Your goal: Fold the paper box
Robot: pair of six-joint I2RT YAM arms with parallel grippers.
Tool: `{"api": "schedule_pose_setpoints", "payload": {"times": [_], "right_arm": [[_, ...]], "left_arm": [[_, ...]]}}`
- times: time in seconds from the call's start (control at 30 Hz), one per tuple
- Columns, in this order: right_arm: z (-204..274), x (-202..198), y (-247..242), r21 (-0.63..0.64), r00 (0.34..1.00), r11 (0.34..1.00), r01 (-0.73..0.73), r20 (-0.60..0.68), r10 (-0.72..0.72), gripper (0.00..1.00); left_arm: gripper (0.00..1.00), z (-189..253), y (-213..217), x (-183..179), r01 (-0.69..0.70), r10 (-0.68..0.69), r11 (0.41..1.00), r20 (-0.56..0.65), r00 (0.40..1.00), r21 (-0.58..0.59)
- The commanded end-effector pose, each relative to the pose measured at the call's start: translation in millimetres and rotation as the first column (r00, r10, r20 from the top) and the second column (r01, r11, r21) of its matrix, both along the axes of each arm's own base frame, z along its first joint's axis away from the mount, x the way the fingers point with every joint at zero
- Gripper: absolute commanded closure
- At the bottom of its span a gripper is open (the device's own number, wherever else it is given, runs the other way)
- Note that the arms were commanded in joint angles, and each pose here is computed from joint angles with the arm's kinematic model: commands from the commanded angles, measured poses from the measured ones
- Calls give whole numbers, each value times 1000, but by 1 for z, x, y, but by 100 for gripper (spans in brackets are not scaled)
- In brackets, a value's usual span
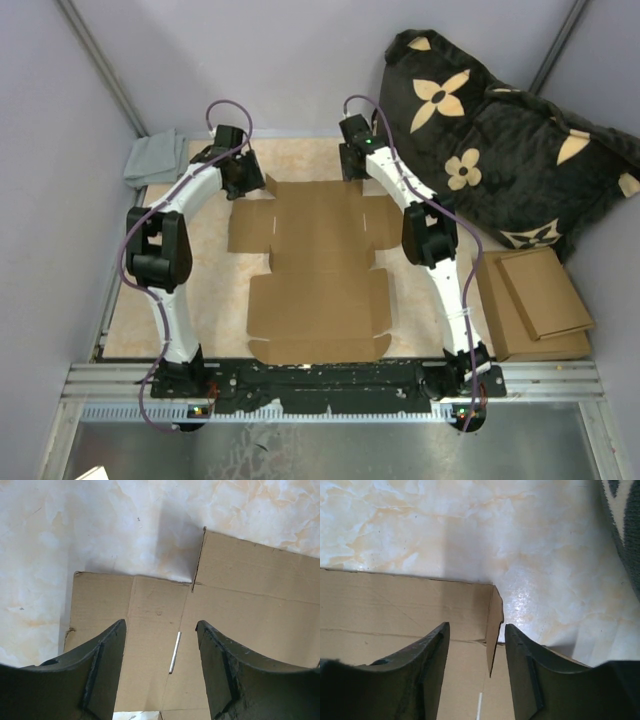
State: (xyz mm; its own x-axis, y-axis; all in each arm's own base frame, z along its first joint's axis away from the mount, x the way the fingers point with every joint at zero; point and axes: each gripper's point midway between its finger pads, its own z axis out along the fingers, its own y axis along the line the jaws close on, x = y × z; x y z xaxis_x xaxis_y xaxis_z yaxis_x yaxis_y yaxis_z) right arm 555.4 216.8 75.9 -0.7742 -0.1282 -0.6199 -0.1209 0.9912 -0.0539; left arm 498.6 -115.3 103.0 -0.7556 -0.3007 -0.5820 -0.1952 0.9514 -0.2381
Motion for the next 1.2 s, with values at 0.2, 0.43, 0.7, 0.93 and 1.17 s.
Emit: {"api": "schedule_pose_setpoints", "payload": {"times": [0.2, 0.43, 0.7, 0.93, 1.17], "right_arm": [[8, 6, -1, 38, 999, 999, -35, -5, 35, 93], [7, 7, -1, 36, 999, 999, -38, -4, 38, 100], [18, 6, 6, 83, 997, 994, -66, 35, 64, 100], [31, 6, 10, 105, 995, 991, -82, 68, 75, 100], [22, 1, 12, 107, 995, 990, -95, 41, 91, 100]], "left_arm": [[35, -3, -2, 7, 25, -24, 1000, -11, 1000, 13], [35, 7, -6, 23, 47, -48, 999, 33, 998, 14], [36, -3, -4, 40, 44, -44, 998, 11, 999, 54], [38, -19, 1, 44, 37, -37, 995, 1, 999, 89], [39, -33, -9, 55, 70, -71, 996, 11, 997, 58]]}}
